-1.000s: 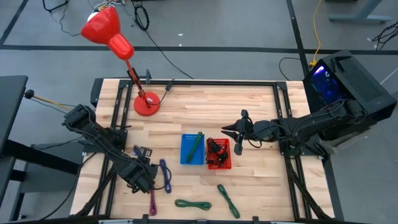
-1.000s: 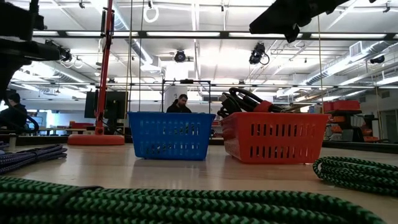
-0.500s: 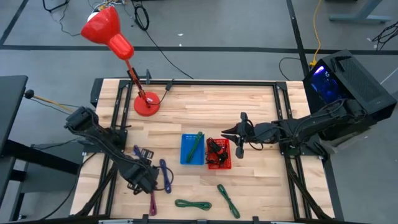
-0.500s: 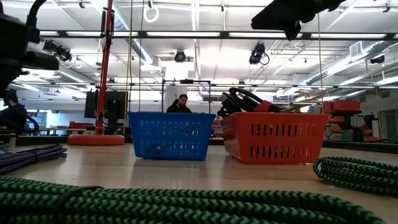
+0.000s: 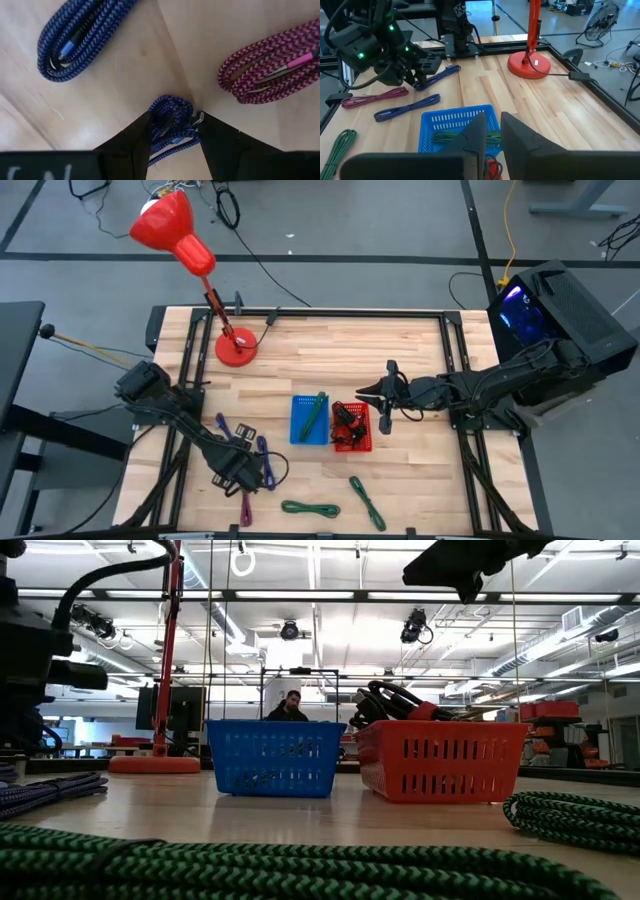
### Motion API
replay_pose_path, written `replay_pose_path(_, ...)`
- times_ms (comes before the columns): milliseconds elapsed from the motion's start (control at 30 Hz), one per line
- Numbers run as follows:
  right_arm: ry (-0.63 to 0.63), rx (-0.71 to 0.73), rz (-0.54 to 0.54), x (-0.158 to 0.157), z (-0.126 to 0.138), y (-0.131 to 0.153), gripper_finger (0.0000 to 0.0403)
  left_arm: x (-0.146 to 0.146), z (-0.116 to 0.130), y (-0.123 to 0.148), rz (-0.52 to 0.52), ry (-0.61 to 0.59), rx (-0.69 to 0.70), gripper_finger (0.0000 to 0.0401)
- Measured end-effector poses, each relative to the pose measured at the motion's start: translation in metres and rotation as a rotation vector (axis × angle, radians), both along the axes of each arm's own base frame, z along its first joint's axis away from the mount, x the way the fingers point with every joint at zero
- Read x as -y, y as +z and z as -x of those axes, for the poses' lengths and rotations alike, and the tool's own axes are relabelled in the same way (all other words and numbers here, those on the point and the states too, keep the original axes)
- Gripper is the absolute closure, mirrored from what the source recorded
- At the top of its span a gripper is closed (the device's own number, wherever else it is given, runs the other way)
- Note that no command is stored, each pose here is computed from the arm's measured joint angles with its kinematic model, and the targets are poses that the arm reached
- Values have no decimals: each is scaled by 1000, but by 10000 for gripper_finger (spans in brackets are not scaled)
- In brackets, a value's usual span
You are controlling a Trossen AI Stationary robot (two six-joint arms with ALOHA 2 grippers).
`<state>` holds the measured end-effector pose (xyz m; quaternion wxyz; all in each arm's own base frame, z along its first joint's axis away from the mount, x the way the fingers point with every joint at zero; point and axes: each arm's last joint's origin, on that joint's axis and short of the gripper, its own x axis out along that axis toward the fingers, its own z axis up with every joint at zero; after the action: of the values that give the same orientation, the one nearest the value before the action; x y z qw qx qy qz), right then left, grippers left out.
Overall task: Pick & Place USB Port
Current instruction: Put the purple charger cable into the blue bin
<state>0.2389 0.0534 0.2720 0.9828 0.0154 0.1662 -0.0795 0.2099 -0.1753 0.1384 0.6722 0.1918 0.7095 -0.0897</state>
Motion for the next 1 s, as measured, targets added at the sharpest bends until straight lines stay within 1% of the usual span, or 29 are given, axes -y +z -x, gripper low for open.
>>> replay_pose_path(100,3,1,-1,0,0,0,344,-3,-3,-3,-15,12,-5,243)
replay_pose_path(167,5,3,-2,-1,0,0,344,-6,-6,-3,-15,26,0,258)
replay_pose_path(233,10,5,0,-2,0,0,344,-10,-8,-2,-20,41,-4,291)
replay_pose_path(333,13,5,1,-3,0,1,344,-18,-10,-2,-42,71,-18,369)
replay_pose_path(367,13,5,1,-3,0,1,344,-20,-11,-2,-40,91,-26,380)
replay_pose_path(433,12,5,2,-3,0,1,344,-24,-13,-2,-52,123,-16,382)
replay_pose_path(533,11,5,2,-3,0,1,344,-30,-13,0,-106,154,-19,382)
replay_pose_path(667,11,0,4,-3,1,0,344,-42,-12,12,-167,219,1,382)
replay_pose_path(733,12,-1,7,-2,1,0,344,-48,-11,22,-183,268,39,382)
replay_pose_path(833,10,-7,17,-2,1,0,344,-57,-12,46,-170,334,162,382)
replay_pose_path(900,0,-6,25,-2,1,0,344,-60,-13,70,-156,364,276,382)
replay_pose_path(1000,-16,-12,33,-1,1,-1,344,-66,-12,114,-148,395,491,382)
